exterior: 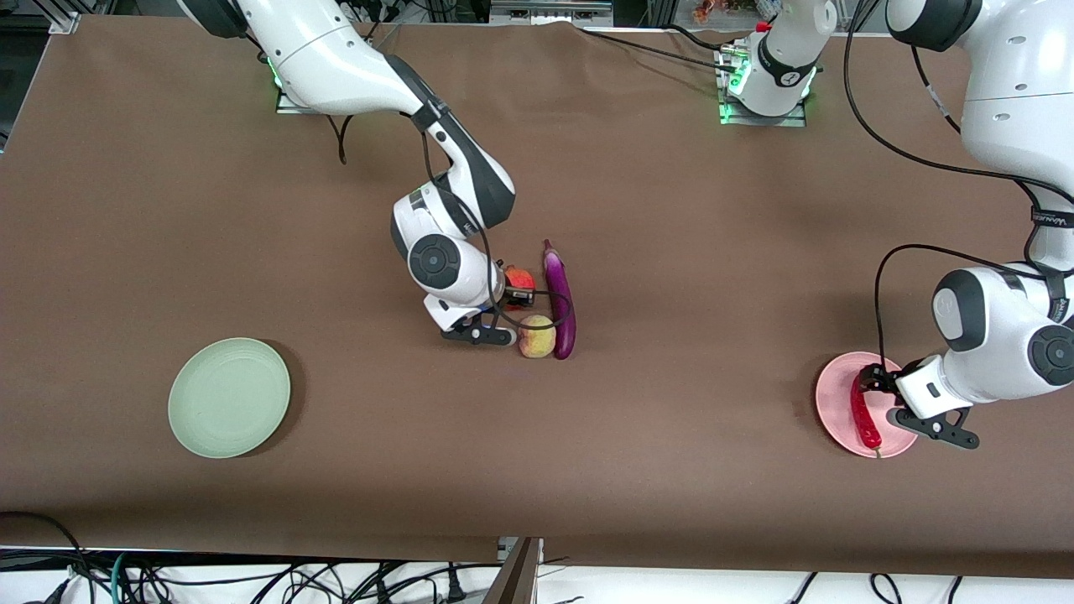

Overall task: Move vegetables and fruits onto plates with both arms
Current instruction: 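Lower the chili onto the pink plate and open the left gripper, then grasp the red apple with the right gripper while the left gripper withdraws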

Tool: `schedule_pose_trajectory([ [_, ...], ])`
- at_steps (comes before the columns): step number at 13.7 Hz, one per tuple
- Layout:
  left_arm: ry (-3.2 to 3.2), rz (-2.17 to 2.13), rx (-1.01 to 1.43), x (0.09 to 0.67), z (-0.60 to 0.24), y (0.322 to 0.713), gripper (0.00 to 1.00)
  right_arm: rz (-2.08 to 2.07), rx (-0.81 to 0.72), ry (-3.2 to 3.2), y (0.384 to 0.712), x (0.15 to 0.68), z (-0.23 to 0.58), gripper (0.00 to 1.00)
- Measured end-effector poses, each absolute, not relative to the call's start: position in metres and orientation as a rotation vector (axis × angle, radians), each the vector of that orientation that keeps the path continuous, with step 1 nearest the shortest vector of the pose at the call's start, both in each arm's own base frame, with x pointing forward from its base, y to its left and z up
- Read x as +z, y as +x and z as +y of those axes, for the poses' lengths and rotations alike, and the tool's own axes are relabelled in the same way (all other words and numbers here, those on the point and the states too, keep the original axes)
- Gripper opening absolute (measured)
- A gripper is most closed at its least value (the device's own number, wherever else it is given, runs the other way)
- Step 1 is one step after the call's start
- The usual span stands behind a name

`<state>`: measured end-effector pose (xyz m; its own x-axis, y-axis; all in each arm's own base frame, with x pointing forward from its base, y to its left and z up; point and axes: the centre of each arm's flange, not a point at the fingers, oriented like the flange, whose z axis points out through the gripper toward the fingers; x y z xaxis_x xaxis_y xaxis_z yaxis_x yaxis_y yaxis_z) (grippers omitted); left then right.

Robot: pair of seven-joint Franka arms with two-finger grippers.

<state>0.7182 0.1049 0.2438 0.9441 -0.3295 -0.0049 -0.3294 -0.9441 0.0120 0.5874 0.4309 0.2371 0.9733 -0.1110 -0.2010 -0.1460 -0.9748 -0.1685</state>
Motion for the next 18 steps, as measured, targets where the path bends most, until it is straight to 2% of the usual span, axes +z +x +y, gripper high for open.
schedule_pose_trajectory([
  [1, 3.085, -0.527, -0.011, 0.252, 0.103, 0.719, 0.96, 0.195, 0.313, -2.942, 0.596, 0.25, 0.424, 0.25],
  [2, 3.08, -0.532, -0.023, 0.263, 0.1, 0.719, 1.0, 0.195, 0.328, -2.941, 0.605, 0.263, 0.417, 0.11],
  [3, 3.073, -0.542, -0.039, 0.278, 0.095, 0.718, 1.0, 0.2, 0.331, -2.936, 0.614, 0.275, 0.408, 0.05],
  [4, 3.062, -0.561, -0.06, 0.298, 0.085, 0.716, 1.0, 0.207, 0.33, -2.93, 0.619, 0.283, 0.402, 0.05],
  [6, 3.044, -0.58, -0.13, 0.338, 0.05, 0.707, 1.0, 0.195, 0.342, -2.928, 0.614, 0.281, 0.409, 0.21],
  [9, 3.028, -0.507, -0.245, 0.381, -0.038, 0.687, 1.0, 0.128, 0.358, -2.939, 0.587, 0.263, 0.447, 0.52],
  [13, 3.014, -0.433, -0.28, 0.386, -0.118, 0.672, 1.0, 0.103, 0.371, -2.952, 0.57, 0.237, 0.463, 0.93],
  [14, 3.016, -0.424, -0.285, 0.385, -0.117, 0.672, 1.0, 0.105, 0.371, -2.953, 0.569, 0.234, 0.462, 1.0],
  [18, 3.019, -0.392, -0.29, 0.383, -0.102, 0.673, 1.0, 0.082, 0.365, -2.985, 0.568, 0.227, 0.459, 1.0],
])
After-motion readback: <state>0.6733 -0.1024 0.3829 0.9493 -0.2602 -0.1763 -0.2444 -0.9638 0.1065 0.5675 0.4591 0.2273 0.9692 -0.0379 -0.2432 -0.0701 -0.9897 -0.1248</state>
